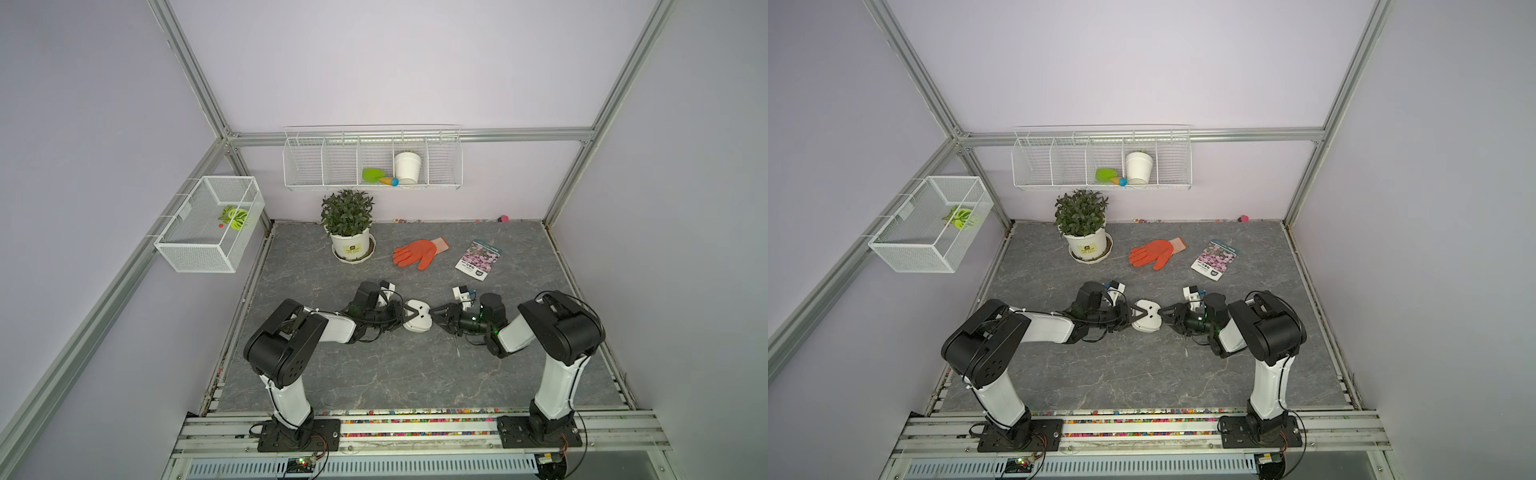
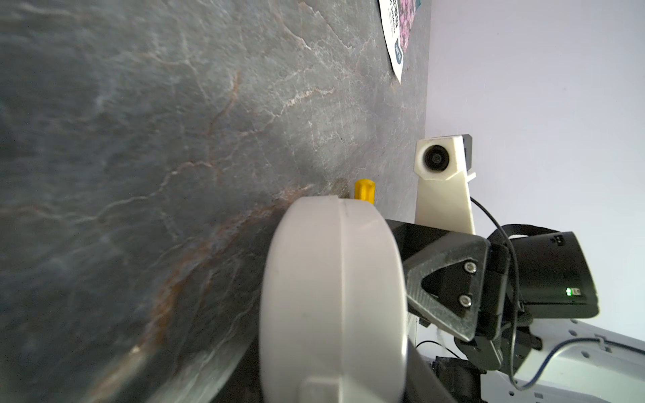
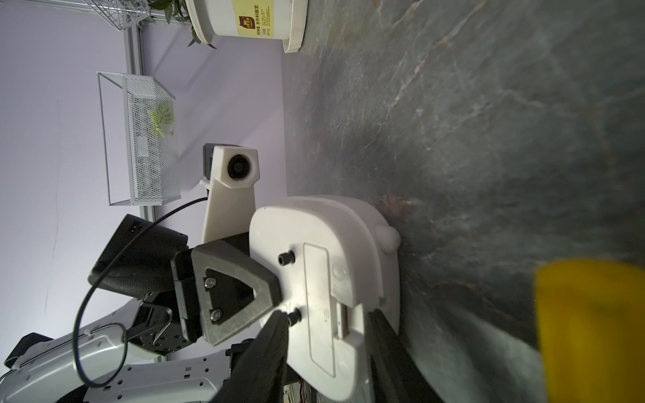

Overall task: Remove the battery from the alarm
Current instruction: Remove the cover from the alarm.

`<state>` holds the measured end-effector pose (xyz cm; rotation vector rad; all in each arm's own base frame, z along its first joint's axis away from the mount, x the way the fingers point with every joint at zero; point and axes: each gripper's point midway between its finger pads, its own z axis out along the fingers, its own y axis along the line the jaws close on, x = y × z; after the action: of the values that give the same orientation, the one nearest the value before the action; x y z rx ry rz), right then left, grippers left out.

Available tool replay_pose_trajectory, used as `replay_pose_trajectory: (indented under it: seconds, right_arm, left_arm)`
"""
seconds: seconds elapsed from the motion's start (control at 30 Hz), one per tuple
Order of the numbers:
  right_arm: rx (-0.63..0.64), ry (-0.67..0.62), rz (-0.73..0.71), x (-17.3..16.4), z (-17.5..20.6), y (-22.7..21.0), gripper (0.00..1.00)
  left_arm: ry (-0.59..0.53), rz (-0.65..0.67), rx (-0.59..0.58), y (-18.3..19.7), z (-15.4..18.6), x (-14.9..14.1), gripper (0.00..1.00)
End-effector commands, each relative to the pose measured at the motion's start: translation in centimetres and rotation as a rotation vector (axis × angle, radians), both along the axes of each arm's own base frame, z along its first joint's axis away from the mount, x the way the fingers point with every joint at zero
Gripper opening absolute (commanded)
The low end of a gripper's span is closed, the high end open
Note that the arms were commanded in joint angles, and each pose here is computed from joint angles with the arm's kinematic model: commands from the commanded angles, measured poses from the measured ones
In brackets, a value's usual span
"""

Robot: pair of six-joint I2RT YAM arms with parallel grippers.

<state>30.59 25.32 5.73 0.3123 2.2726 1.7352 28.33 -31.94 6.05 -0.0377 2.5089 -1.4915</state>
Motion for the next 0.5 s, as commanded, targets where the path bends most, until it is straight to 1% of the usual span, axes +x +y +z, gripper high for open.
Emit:
replay_pose_trajectory:
  seconds: [0.0,0.3,0.47]
  right_arm:
    - [0.021,-0.074,0.026,0.47,2.14,0.81,0.41]
    - [-0.010,-0.102,0.040,0.54,2.91,0.85,0.40]
    - [-0.016,-0.084,0.042,0.59,2.40,0.89,0.40]
  left_arm:
    - [0.009,-0.006,0.035,0.01,-1.03,0.01,0.10]
    - [0.008,-0.007,0.034,-0.07,-1.02,0.09,0.10]
    - [0.013,-0.007,0.036,-0.06,-1.25,0.07,0.10]
